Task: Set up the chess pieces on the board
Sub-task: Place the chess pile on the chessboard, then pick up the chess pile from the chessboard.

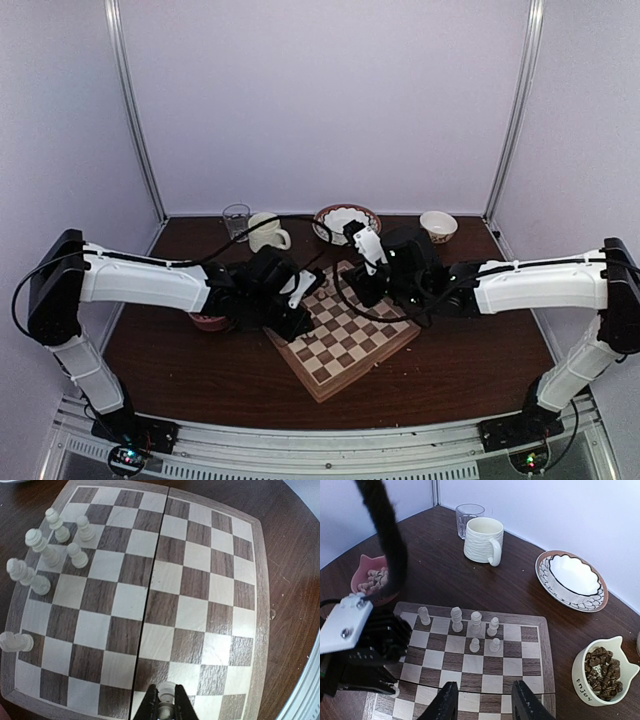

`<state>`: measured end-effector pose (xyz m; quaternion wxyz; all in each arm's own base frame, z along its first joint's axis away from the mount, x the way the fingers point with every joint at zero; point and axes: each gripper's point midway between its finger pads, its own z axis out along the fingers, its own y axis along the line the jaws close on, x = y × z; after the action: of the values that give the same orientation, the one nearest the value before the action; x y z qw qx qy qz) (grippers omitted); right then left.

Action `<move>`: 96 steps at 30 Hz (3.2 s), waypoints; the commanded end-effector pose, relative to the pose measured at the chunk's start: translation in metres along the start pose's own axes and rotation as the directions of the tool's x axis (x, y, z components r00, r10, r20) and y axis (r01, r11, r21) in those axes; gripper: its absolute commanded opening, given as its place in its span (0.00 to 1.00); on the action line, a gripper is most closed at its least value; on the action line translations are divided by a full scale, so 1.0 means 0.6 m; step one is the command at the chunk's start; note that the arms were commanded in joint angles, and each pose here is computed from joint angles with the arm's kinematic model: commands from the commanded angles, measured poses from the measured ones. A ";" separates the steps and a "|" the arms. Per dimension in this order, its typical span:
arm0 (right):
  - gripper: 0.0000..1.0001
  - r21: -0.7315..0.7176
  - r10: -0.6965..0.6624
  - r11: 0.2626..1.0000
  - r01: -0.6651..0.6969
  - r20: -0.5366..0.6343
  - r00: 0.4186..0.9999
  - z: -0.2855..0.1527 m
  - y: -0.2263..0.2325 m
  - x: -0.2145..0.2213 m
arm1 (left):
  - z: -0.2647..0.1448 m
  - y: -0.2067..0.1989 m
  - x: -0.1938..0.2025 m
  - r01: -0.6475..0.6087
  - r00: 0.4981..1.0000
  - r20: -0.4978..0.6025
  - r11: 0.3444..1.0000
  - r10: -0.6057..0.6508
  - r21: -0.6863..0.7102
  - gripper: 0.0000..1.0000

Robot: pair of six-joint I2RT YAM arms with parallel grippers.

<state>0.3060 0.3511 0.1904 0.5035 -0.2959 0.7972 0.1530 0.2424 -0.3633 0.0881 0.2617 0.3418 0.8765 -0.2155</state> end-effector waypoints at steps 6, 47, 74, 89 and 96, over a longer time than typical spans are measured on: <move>0.39 0.117 0.037 0.992 -0.045 0.071 0.997 -0.023 -0.039 -0.018 | 0.023 0.000 -0.023 -0.102 0.995 0.005 0.989 0.103 -0.107 0.12; 0.38 -0.478 -0.101 0.878 0.033 -0.117 0.988 0.029 0.171 0.097 | -0.071 0.022 0.030 -0.095 0.969 0.220 0.993 0.110 -0.074 0.38; 0.31 -0.414 -0.112 0.910 0.006 -0.232 0.966 0.097 0.174 0.147 | -0.057 0.041 0.023 0.029 0.973 0.226 0.999 -0.035 0.030 0.39; 0.25 -0.404 -0.116 0.915 0.005 -0.253 0.960 0.104 0.173 0.157 | -0.053 0.043 0.026 0.025 0.978 0.206 0.999 -0.029 0.022 0.41; 0.11 -0.404 -0.112 0.915 0.002 -0.251 0.962 0.102 0.173 0.153 | -0.047 0.040 0.028 0.017 0.981 0.192 0.999 -0.023 0.033 0.42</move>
<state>0.2528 0.4313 0.0695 0.3161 -0.4370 0.8018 0.2572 0.2340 -0.3155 0.0856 0.3276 0.3138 0.8549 -0.2518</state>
